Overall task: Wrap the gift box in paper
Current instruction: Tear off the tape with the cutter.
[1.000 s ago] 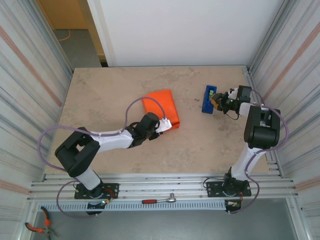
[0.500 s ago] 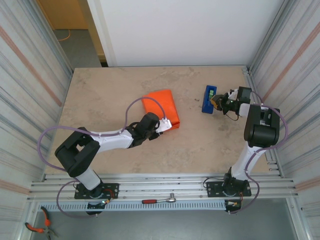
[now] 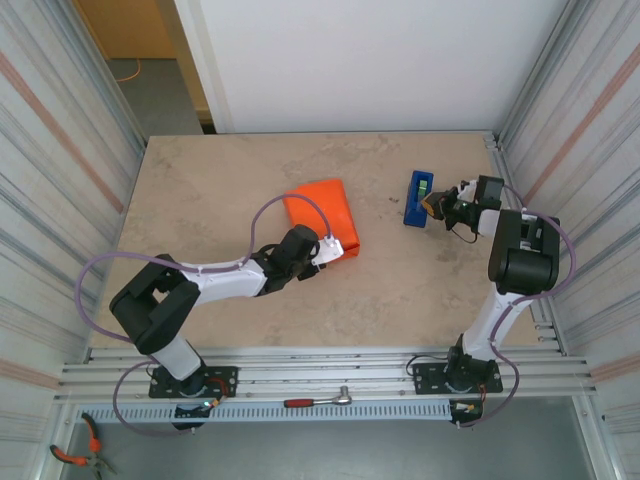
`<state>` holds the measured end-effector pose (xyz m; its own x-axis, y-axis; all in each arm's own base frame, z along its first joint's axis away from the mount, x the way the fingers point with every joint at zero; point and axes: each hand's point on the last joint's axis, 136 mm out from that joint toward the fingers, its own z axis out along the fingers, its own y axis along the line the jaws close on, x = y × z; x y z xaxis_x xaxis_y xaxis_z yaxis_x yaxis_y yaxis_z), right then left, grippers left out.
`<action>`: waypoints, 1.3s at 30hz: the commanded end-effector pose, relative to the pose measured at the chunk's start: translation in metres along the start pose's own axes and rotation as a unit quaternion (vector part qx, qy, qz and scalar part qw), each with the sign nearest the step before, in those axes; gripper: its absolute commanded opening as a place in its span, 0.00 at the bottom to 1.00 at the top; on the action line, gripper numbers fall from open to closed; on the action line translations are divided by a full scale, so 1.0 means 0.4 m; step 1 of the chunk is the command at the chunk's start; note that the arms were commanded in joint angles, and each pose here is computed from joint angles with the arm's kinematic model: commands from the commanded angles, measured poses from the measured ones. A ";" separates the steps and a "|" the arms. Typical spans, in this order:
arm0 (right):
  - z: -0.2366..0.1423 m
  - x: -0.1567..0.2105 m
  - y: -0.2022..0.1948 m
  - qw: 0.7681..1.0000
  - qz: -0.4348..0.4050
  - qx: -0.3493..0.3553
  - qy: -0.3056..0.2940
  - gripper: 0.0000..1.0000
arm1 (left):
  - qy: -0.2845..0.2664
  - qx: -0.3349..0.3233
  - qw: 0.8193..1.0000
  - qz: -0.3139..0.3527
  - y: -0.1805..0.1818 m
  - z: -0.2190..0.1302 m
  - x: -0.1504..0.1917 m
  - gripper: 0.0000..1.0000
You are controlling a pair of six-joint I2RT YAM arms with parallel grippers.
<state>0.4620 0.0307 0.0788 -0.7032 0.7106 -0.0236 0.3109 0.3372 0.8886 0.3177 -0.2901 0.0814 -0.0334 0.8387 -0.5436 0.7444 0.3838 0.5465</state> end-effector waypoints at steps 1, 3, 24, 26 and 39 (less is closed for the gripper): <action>-0.027 0.017 0.069 0.999 0.001 -0.045 0.007 0.00 | 0.011 0.024 1.000 0.005 -0.035 0.008 0.014 0.48; -0.037 0.021 0.083 0.999 0.001 -0.055 0.003 0.00 | 0.012 0.024 1.000 0.005 -0.035 0.007 0.014 0.48; -0.095 0.100 0.118 0.997 0.004 -0.073 -0.003 0.00 | 0.013 0.026 1.000 0.007 -0.040 0.007 0.016 0.48; -0.094 0.115 0.108 0.998 0.007 -0.068 -0.001 0.00 | 0.013 0.026 1.000 0.007 -0.041 0.007 0.015 0.48; -0.090 0.184 0.004 0.999 0.027 -0.031 0.000 0.00 | 0.013 0.028 1.000 0.009 -0.045 0.007 0.013 0.48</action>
<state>0.3961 0.0549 0.0922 -0.6702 0.7417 0.0254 0.3193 0.2573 0.9121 0.3162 -0.2916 0.0813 -0.0296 0.8393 -0.5429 0.7463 0.3799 0.5465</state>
